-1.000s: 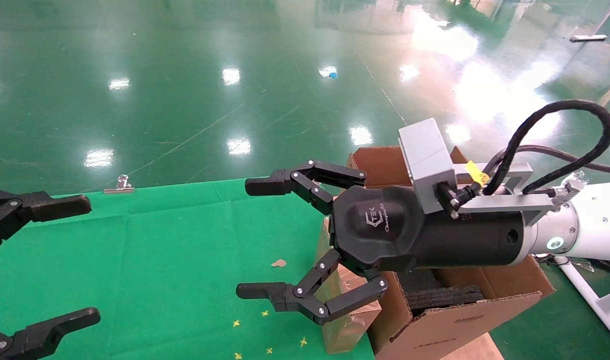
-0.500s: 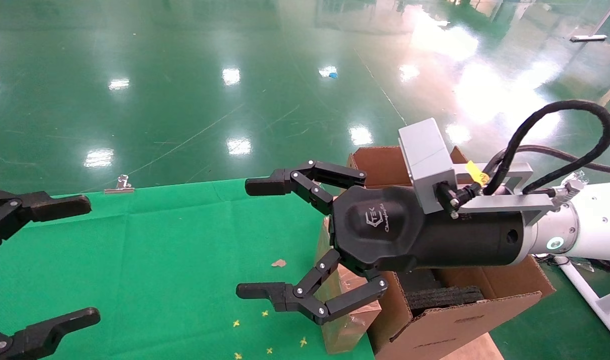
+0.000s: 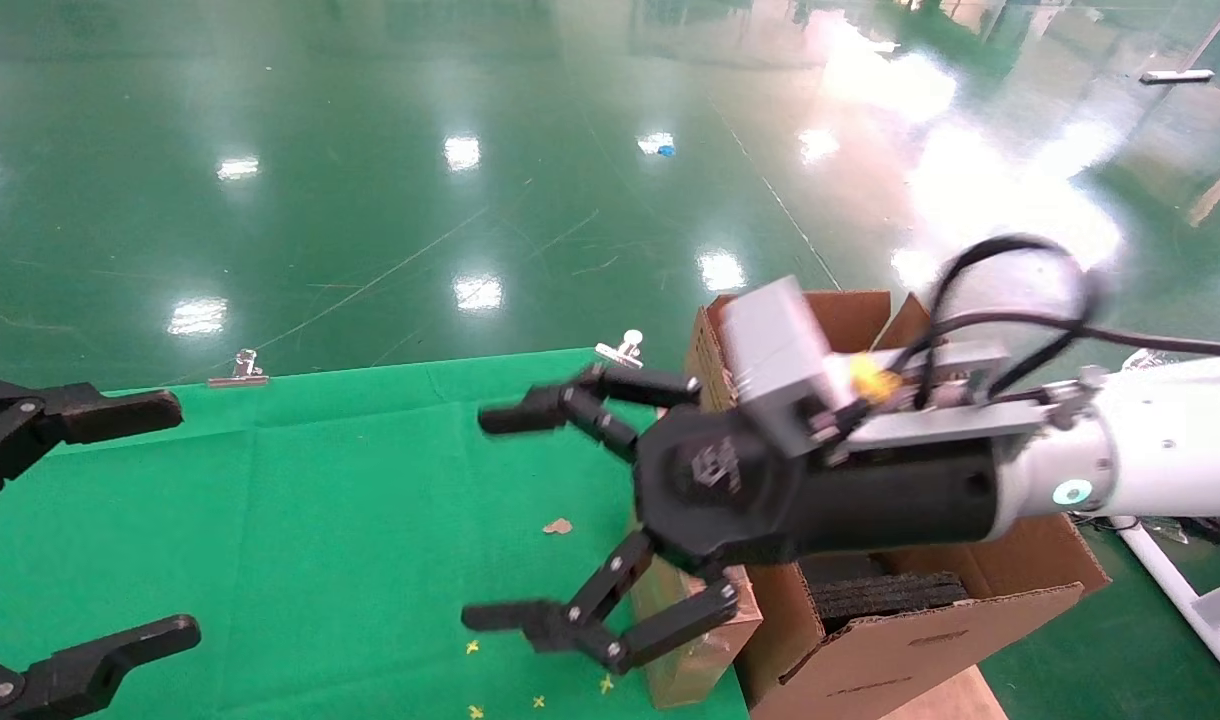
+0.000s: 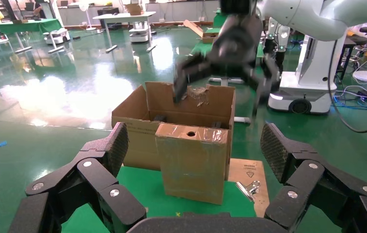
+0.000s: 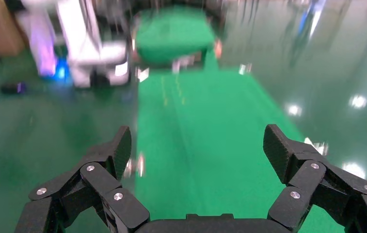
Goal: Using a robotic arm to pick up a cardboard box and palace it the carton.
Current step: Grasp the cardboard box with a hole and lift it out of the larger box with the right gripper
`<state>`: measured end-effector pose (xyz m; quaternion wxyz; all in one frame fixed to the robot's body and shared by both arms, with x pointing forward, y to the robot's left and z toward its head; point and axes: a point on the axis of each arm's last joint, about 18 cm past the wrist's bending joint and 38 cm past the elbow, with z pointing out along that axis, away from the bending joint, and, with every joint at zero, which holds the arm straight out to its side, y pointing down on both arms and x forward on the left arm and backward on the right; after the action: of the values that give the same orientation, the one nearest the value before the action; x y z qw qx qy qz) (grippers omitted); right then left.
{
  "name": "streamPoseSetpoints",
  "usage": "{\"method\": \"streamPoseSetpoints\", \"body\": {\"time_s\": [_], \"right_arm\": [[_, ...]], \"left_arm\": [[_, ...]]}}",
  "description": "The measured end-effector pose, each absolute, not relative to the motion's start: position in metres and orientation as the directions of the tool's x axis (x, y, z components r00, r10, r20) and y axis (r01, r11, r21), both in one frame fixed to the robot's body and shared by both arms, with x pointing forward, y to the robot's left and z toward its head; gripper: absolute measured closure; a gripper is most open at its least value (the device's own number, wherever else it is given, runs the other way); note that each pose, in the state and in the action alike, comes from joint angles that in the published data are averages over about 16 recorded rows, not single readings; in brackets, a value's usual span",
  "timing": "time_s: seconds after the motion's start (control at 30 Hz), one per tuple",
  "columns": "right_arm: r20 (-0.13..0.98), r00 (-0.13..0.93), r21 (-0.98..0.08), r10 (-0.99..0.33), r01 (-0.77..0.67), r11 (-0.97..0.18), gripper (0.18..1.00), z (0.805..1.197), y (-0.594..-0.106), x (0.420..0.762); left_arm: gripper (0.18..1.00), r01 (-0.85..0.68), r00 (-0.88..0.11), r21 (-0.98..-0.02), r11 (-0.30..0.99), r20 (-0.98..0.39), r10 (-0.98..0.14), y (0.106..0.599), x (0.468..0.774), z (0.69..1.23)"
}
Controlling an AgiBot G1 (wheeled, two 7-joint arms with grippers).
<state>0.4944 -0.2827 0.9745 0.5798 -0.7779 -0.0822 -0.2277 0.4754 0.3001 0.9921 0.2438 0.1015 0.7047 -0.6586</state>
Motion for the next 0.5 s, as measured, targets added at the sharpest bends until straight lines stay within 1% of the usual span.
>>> {"method": "streamPoseSetpoints", "body": {"time_s": [0.1, 0.2, 0.37, 0.5], "right_arm": [[0.439, 0.891, -0.831, -0.117, 0.353, -0.429, 0.178, 0.967, -0.273, 0.507], [0.434, 0.895, -0.769, -0.1, 0.31, -0.56, 0.178, 0.96, -0.263, 0.523], [0.455, 0.886, -0.609, -0.086, 0.24, -0.756, 0.178, 0.965, -0.251, 0.547], [0.492, 0.866, -0.477, -0.086, 0.185, -0.859, 0.178, 0.983, -0.248, 0.557]], "left_arm": [[0.184, 0.464, -0.86, -0.879, 0.112, -0.477, -0.178, 0.3, 0.475, 0.992], [0.184, 0.464, -0.86, -0.879, 0.112, -0.477, -0.178, 0.3, 0.475, 0.992], [0.184, 0.464, -0.86, -0.879, 0.112, -0.477, -0.178, 0.3, 0.475, 0.992], [0.184, 0.464, -0.86, -0.879, 0.112, -0.477, -0.178, 0.3, 0.475, 0.992]]}}
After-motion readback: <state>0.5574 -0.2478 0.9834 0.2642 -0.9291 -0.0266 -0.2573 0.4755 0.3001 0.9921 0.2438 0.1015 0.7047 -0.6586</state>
